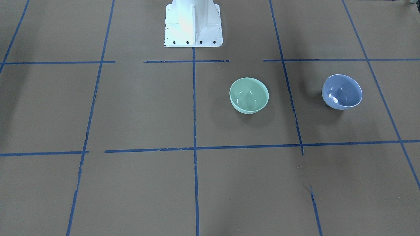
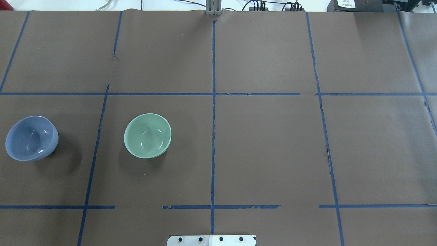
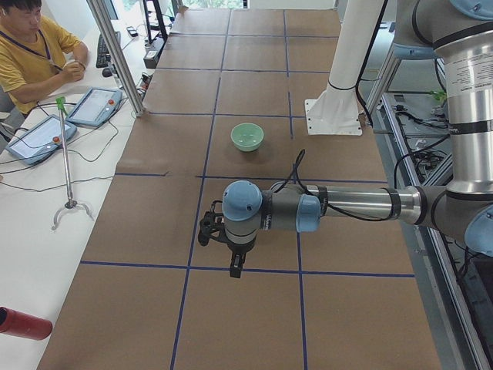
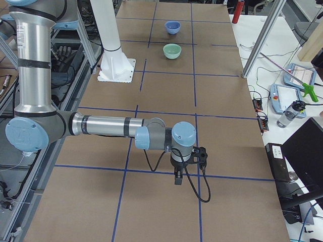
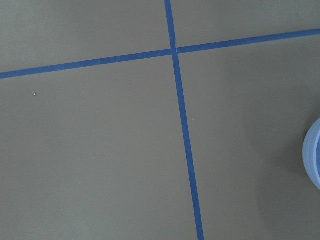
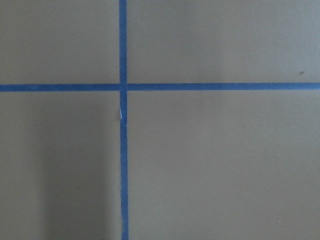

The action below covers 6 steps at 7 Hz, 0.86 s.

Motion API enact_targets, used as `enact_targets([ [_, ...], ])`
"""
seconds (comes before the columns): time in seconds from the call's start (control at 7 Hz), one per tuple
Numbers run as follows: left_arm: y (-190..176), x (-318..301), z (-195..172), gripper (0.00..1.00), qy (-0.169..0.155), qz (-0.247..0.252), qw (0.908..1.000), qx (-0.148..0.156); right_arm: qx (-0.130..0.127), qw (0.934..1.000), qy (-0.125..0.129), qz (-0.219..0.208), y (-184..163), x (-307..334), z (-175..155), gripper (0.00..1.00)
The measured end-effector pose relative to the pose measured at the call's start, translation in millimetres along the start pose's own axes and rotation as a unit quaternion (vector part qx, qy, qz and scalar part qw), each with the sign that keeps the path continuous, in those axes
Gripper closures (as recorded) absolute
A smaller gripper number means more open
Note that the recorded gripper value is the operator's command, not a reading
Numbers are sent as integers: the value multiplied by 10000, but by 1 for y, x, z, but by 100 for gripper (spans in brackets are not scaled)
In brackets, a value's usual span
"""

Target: Stack blue bowl on green bowl

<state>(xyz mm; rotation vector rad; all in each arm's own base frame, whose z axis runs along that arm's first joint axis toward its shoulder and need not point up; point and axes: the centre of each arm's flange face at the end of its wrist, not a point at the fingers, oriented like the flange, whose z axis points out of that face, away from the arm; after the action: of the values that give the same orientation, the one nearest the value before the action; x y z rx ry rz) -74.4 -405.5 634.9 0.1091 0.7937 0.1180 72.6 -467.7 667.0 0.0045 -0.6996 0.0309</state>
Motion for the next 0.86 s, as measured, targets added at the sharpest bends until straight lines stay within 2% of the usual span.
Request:
enact_targets([
  [0.57, -2, 3, -3, 0, -6, 29, 10000, 42, -1, 10000, 0, 1, 0, 0, 0, 0],
  [0.86, -20, 18, -14, 0, -37, 369, 9985, 391, -1, 10000, -1, 1, 0, 0, 0, 0],
])
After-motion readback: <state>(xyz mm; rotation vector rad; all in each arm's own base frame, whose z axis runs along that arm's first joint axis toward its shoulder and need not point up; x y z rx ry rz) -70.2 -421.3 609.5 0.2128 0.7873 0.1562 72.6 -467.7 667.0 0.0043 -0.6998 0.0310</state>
